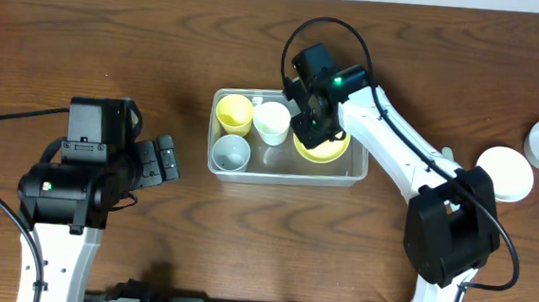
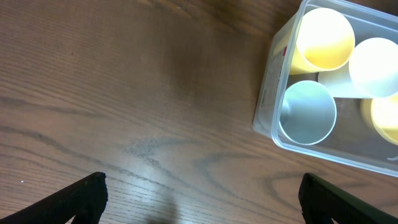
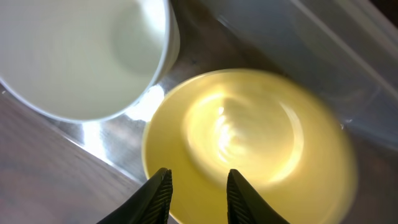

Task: Pack container
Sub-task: 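Lower the yellow bowl into the container's right side and release, then move the right gripper to the white bowl and grasp its rim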

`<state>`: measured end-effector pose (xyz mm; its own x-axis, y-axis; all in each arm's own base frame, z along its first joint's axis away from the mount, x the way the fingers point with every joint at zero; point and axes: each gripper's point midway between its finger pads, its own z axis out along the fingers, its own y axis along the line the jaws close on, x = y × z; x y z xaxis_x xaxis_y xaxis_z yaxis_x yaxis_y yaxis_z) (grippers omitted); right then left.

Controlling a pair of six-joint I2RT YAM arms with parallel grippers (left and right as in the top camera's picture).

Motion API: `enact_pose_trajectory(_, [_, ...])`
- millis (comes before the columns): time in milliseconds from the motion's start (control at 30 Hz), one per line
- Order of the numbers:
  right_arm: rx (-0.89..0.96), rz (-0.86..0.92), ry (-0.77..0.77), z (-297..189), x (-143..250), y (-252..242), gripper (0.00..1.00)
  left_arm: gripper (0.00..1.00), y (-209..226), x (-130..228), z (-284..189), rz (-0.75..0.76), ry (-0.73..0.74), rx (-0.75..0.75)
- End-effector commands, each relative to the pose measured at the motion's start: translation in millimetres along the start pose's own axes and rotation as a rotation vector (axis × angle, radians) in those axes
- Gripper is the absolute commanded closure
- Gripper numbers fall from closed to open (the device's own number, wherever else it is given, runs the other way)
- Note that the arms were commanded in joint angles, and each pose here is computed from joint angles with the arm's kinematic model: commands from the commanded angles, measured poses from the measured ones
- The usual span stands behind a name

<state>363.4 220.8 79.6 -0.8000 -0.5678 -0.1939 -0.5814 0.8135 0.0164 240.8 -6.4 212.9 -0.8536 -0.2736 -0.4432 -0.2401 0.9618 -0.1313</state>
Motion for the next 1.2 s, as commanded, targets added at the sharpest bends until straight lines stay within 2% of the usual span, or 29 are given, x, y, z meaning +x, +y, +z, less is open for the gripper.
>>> enact_pose_trajectory(0, [-0.002,-0.006,0.004,1.8,0.7,2.2,0.69,0.02,3.5,0.5,0.6,-0.013,0.000,-0.014])
enact_pose_trajectory(200, [0.003,-0.003,-0.001,-0.2,-0.3,1.2,0.64,0.02,3.5,0.6,0.6,-0.013,0.000,-0.014])
enact_pose_trajectory(300, [0.059,0.070,-0.023,-14.7,-4.3,-12.4,0.62,0.02,3.5,0.6,0.6,-0.013,0.000,-0.014])
enact_pose_trajectory(433, [0.200,0.254,-0.117,-68.8,-11.5,-57.9,0.60,0.02,3.5,0.6,0.6,-0.013,0.000,-0.014])
enact_pose_trajectory(533, [0.254,0.473,-0.234,-128.1,-4.1,-104.5,0.58,0.02,3.5,0.6,0.6,-0.013,0.000,-0.014])
enact_pose_trajectory(600, [0.271,0.645,-0.298,-157.4,11.8,-135.9,0.54,0.02,3.5,0.6,0.6,-0.013,0.000,-0.014])
enact_pose_trajectory(700, [0.300,0.942,-0.338,-189.6,58.7,-188.8,0.43,0.02,3.5,0.6,0.6,-0.013,0.000,-0.014])
enact_pose_trajectory(800, [0.302,1.095,-0.301,-195.5,100.7,-223.0,0.39,0.02,3.5,0.6,0.6,-0.013,0.000,-0.014])
enact_pose_trajectory(967, [0.338,1.278,-0.149,-171.8,170.8,-265.0,0.39,0.02,3.5,0.6,0.6,-0.013,0.000,-0.014])
enact_pose_trajectory(1167, [0.318,1.339,0.020,-110.8,214.8,-278.2,0.39,0.02,3.5,0.6,0.6,-0.013,0.000,-0.014])
